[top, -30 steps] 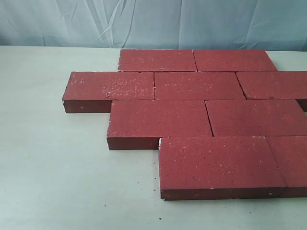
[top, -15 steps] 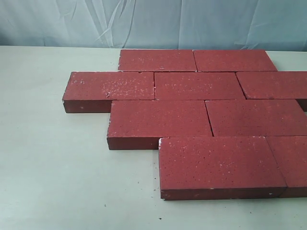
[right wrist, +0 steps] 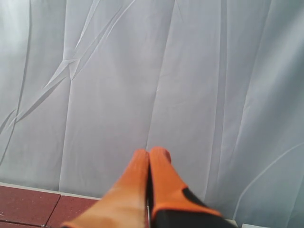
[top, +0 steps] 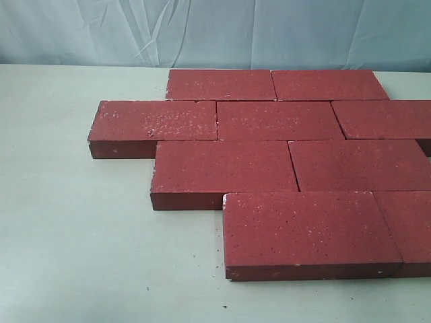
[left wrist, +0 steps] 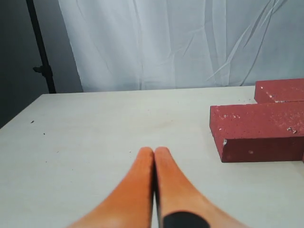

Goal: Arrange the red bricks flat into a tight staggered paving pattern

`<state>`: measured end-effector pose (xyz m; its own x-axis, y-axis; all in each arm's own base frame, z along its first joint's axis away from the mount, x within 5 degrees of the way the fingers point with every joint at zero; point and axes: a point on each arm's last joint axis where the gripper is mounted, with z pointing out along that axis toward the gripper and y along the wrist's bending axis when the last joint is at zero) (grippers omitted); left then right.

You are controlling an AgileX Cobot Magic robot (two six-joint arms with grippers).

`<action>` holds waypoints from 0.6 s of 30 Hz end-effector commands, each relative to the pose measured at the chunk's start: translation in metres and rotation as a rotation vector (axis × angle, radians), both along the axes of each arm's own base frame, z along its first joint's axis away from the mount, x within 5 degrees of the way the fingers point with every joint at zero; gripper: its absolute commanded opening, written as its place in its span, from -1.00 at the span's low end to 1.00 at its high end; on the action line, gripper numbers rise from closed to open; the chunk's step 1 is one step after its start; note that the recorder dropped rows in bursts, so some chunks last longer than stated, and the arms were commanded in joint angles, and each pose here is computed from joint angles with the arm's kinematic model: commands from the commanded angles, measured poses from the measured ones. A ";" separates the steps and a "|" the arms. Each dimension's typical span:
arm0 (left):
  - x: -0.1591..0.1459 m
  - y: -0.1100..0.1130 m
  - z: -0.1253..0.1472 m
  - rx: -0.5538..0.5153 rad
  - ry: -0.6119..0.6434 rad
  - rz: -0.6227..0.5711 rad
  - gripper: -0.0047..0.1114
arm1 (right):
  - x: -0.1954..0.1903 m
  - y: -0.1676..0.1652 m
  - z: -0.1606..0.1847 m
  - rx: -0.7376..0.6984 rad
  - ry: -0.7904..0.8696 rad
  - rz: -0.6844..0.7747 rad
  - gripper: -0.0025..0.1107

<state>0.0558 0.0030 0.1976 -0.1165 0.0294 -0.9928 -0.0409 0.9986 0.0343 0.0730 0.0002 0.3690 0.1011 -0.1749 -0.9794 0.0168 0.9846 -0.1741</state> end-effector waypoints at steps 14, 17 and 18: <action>0.000 0.000 -0.003 -0.017 0.004 -0.003 -0.92 | -0.001 0.000 0.000 0.001 -0.014 -0.004 -0.97; 0.000 0.000 -0.003 -0.017 0.004 -0.003 -0.92 | -0.001 0.000 0.000 0.001 -0.014 -0.004 -0.97; 0.000 0.000 -0.003 -0.017 0.004 -0.003 -0.92 | -0.001 0.000 0.000 0.001 -0.014 -0.004 -0.97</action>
<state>0.0558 0.0031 0.1945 -0.1305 0.0288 -0.9910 -0.0410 0.9986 0.0344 0.0726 0.0002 0.3691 0.1027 -0.1731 -0.9795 0.0168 0.9849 -0.1723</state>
